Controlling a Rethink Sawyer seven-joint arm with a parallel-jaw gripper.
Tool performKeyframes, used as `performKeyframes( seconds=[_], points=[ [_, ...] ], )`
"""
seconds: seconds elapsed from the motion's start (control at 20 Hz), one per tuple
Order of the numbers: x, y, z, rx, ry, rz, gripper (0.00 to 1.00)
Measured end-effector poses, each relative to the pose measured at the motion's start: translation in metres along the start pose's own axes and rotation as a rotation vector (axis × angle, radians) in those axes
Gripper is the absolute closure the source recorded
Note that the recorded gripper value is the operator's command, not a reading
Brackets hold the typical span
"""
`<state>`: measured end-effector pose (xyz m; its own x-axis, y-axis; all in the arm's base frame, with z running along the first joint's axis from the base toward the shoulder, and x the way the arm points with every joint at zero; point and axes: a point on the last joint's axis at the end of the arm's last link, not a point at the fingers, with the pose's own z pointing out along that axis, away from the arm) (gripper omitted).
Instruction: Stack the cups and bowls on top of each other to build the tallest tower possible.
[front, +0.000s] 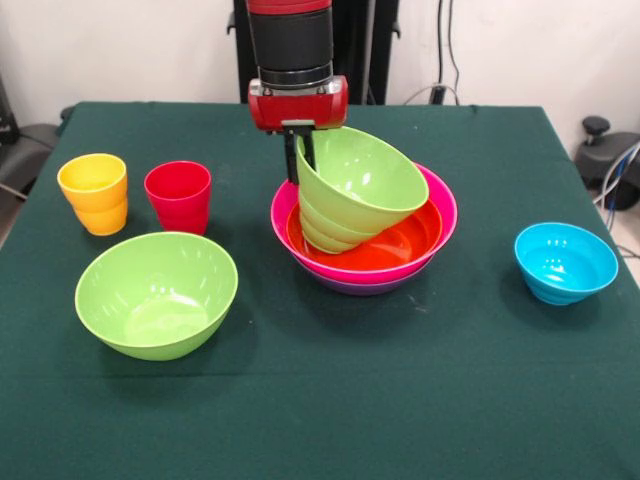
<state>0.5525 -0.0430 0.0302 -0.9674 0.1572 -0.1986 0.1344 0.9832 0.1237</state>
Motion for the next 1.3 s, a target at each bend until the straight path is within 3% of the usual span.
performKeyframes(
  seconds=[0.6, 1.3],
  points=[
    [0.0, -0.009, 0.007, 0.0, 0.001, 0.006, 1.0],
    [-0.01, -0.012, 0.012, 0.008, -0.022, -0.027, 1.0]
  ],
)
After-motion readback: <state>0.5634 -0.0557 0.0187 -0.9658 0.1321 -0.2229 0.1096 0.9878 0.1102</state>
